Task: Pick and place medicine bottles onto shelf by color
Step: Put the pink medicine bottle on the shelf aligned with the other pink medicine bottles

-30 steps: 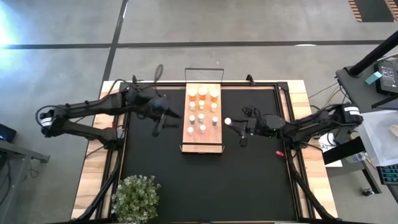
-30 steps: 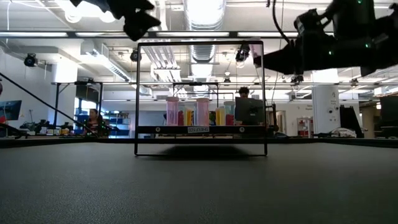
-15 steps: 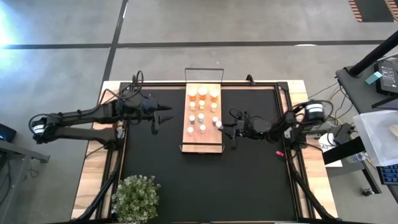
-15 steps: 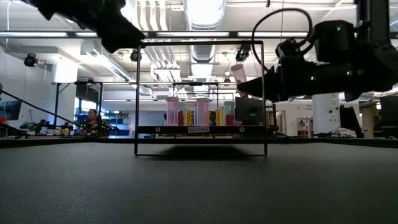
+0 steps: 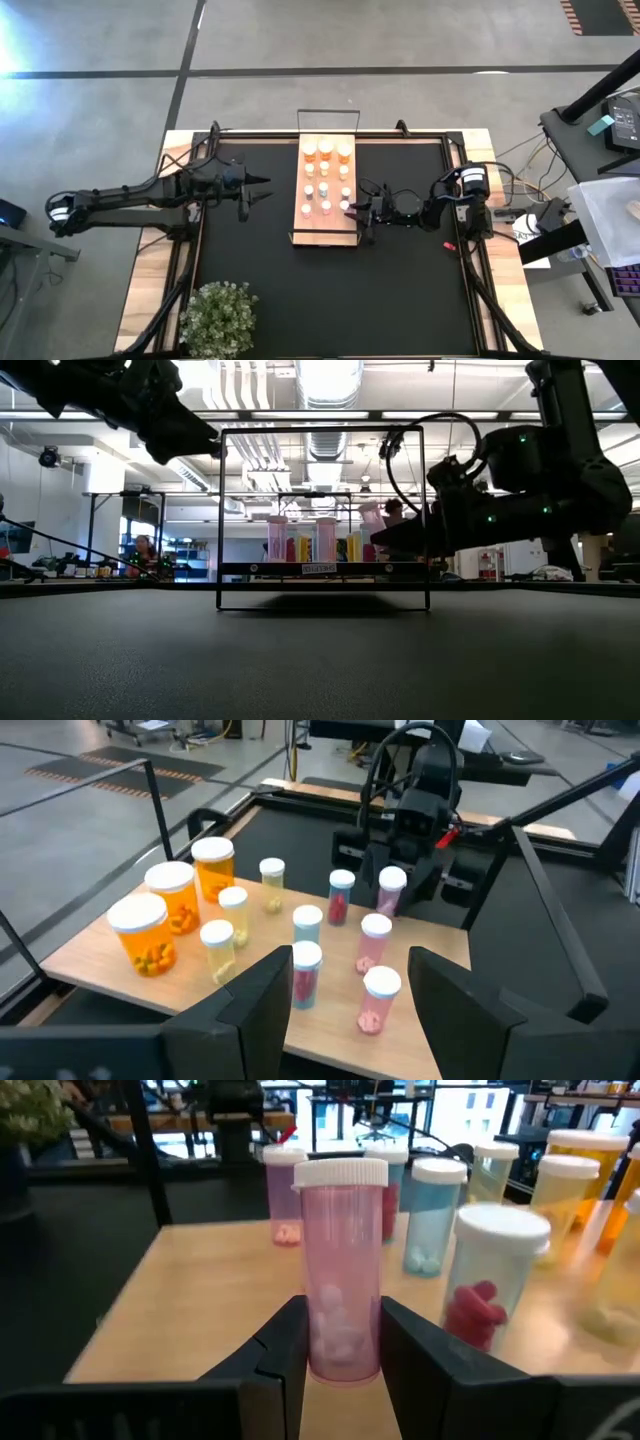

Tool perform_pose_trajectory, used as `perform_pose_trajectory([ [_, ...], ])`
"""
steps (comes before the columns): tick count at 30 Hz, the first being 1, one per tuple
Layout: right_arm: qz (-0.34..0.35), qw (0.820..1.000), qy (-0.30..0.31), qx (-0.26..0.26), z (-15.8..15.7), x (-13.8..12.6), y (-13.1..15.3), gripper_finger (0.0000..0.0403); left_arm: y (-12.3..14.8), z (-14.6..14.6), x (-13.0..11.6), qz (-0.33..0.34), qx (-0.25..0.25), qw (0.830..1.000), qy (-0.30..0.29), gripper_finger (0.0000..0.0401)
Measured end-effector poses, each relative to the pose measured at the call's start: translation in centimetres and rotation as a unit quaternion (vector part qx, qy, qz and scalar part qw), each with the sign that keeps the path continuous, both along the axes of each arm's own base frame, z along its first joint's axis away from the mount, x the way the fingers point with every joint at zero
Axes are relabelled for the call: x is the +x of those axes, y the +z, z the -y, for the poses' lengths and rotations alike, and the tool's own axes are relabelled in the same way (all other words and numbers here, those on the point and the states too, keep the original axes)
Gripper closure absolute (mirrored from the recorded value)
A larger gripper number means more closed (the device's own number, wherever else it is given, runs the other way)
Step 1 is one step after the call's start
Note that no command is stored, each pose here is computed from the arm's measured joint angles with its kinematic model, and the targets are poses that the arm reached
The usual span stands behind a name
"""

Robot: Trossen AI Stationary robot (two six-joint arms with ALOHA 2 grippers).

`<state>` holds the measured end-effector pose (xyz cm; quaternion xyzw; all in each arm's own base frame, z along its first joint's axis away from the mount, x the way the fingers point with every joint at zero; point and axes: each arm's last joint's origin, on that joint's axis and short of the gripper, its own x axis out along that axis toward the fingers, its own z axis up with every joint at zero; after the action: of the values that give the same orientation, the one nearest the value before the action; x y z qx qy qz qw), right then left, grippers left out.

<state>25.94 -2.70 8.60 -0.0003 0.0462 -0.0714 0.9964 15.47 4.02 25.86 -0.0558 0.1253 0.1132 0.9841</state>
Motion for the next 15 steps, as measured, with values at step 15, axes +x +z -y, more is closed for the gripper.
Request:
perform_pose_trajectory([
  [15,0.067,0.997,0.001,-0.038,-0.1,-0.9,3.8,0.0303,-0.6,-0.6,2.4,0.029,0.003,1.000,-0.013,0.0218],
])
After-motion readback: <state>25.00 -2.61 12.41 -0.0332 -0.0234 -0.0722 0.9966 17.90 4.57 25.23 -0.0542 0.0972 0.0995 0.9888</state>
